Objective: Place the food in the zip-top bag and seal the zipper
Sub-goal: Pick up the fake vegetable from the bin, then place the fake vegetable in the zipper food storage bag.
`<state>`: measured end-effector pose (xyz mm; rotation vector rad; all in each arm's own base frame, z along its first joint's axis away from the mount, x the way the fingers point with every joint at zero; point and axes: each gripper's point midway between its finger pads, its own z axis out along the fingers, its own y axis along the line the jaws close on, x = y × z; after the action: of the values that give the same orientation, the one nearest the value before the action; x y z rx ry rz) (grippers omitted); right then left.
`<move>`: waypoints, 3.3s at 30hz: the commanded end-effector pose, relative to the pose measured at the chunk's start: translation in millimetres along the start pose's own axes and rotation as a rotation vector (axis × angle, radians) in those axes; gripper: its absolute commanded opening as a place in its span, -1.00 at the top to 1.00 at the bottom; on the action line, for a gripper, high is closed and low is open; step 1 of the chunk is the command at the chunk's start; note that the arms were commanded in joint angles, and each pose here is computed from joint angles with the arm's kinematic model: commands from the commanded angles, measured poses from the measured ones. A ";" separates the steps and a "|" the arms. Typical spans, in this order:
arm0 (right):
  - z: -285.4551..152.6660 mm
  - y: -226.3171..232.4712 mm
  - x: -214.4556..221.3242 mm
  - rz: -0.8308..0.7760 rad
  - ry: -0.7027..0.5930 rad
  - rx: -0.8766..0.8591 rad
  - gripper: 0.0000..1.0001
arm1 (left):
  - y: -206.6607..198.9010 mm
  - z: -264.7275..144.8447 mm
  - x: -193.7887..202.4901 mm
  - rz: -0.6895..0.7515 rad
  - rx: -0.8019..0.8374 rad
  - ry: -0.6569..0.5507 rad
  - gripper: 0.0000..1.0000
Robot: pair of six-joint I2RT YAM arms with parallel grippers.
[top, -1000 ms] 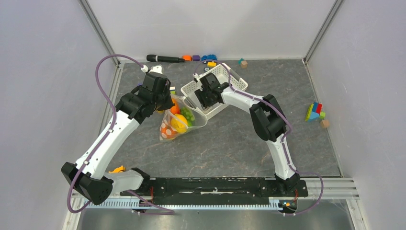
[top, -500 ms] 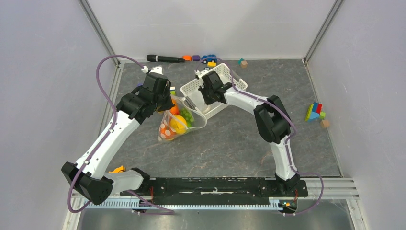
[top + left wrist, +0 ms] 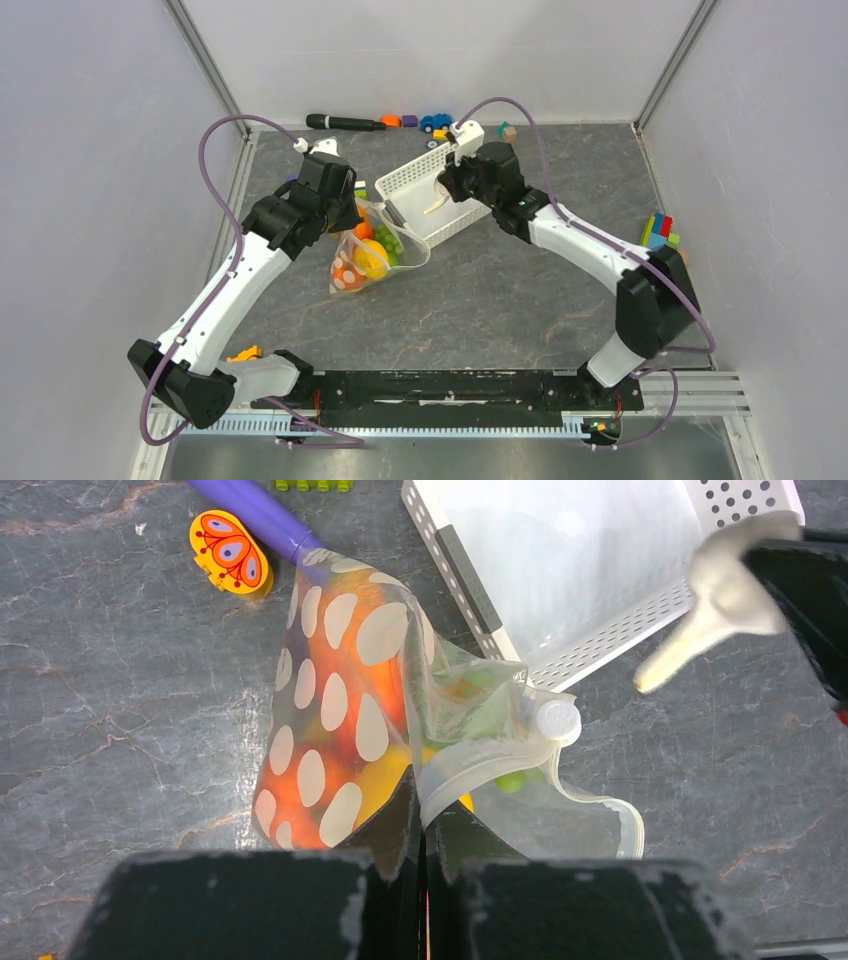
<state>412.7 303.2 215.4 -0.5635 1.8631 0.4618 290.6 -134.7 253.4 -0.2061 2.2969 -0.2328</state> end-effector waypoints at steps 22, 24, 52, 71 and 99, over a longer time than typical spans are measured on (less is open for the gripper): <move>-97.2 152.6 -61.7 -0.458 -0.559 -0.476 0.94 | -16.3 -8.8 -10.8 0.009 0.098 -0.041 0.96; -96.0 161.6 -57.5 -0.494 -0.567 -0.499 0.93 | -18.0 -8.7 -9.8 0.010 0.106 -0.037 0.96; -44.6 160.7 -31.6 -0.396 -0.421 -0.323 0.73 | -26.6 -5.8 -1.9 0.029 0.155 0.001 0.96; -32.1 158.1 -29.7 0.112 -0.404 -0.155 0.66 | -43.1 1.2 9.5 0.030 0.231 0.061 0.96; -100.4 161.9 -54.1 -0.133 -0.395 -0.367 -0.96 | -41.6 -4.3 2.8 0.014 0.234 0.019 0.96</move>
<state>275.2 393.2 276.5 -0.6865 1.4513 0.7075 282.3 -171.4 242.1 -0.0861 2.3545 -0.4542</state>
